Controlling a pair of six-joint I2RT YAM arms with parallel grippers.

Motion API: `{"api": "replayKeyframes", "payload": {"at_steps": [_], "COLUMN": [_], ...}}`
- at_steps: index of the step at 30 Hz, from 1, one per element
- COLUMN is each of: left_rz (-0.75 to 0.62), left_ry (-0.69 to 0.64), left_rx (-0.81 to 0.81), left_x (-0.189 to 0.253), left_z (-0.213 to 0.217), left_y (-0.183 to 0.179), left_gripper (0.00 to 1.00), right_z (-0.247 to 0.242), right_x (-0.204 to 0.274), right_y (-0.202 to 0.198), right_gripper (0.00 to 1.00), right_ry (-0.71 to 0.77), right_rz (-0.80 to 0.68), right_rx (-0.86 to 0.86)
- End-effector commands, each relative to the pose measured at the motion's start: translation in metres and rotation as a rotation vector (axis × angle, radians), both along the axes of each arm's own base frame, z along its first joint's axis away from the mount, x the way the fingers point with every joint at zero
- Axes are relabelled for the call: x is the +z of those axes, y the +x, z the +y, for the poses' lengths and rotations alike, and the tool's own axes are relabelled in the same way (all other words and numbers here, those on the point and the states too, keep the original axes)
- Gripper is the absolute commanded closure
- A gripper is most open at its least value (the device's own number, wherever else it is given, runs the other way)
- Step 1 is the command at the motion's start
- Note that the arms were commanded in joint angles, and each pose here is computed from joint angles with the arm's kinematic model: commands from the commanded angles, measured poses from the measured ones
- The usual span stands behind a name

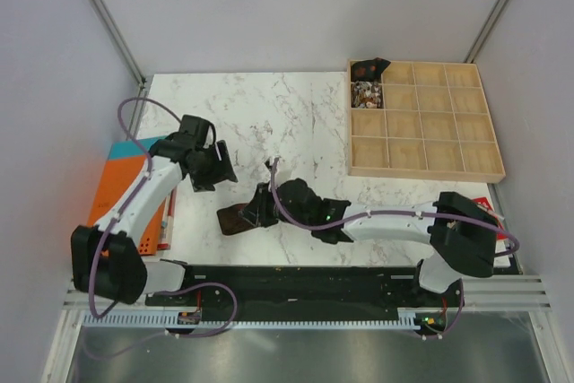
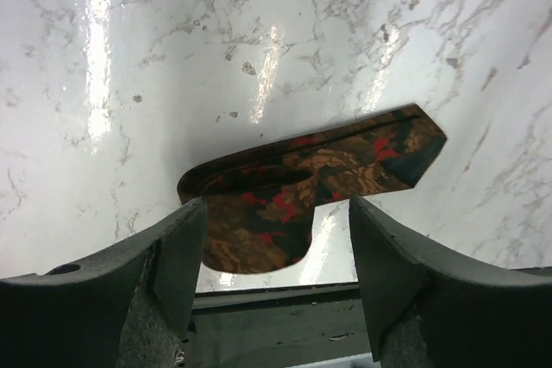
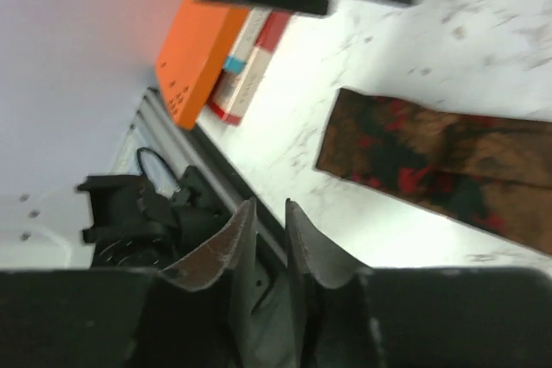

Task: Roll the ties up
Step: Roll the tie at the center of the board.

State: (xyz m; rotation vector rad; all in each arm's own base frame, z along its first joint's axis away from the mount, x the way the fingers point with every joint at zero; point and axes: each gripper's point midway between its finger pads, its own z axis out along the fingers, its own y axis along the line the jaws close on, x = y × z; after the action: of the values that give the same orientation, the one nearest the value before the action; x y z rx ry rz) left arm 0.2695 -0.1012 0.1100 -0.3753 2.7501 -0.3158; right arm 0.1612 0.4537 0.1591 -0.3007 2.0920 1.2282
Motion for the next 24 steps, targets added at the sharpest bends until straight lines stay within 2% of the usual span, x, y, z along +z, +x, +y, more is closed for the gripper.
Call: {"api": "replayKeyframes", "payload": {"at_steps": [1, 5, 10, 14, 24], "left_rz": [-0.098, -0.135, -0.110, -0.156, -0.117], "left_ry": [-0.022, -0.026, -0.024, -0.037, -0.103], "left_rx": [0.079, 0.154, 0.242, 0.291, 0.386], "left_x": [0.024, 0.027, 0.004, 0.012, -0.008], "left_z": [0.013, 0.022, 0.030, 0.032, 0.029], "left_y": [-0.016, -0.037, -0.062, -0.063, -0.078], "left_gripper": [0.27, 0.27, 0.30, 0.32, 0.33], "right_z": [-0.015, -0.003, 0.020, 0.028, 0.023], "right_x": [0.001, -0.016, -0.043, -0.059, -0.081], "right_y": [0.047, 0.068, 0.062, 0.059, 0.052], "right_gripper": [0.76, 0.83, 0.87, 0.87, 0.88], "right_ry": [-0.106, -0.139, -0.202, -0.195, -0.216], "right_rz": [0.029, 0.096, 0.150, 0.195, 0.241], "right_rx": [-0.048, 0.036, 0.158, 0.185, 0.199]}}
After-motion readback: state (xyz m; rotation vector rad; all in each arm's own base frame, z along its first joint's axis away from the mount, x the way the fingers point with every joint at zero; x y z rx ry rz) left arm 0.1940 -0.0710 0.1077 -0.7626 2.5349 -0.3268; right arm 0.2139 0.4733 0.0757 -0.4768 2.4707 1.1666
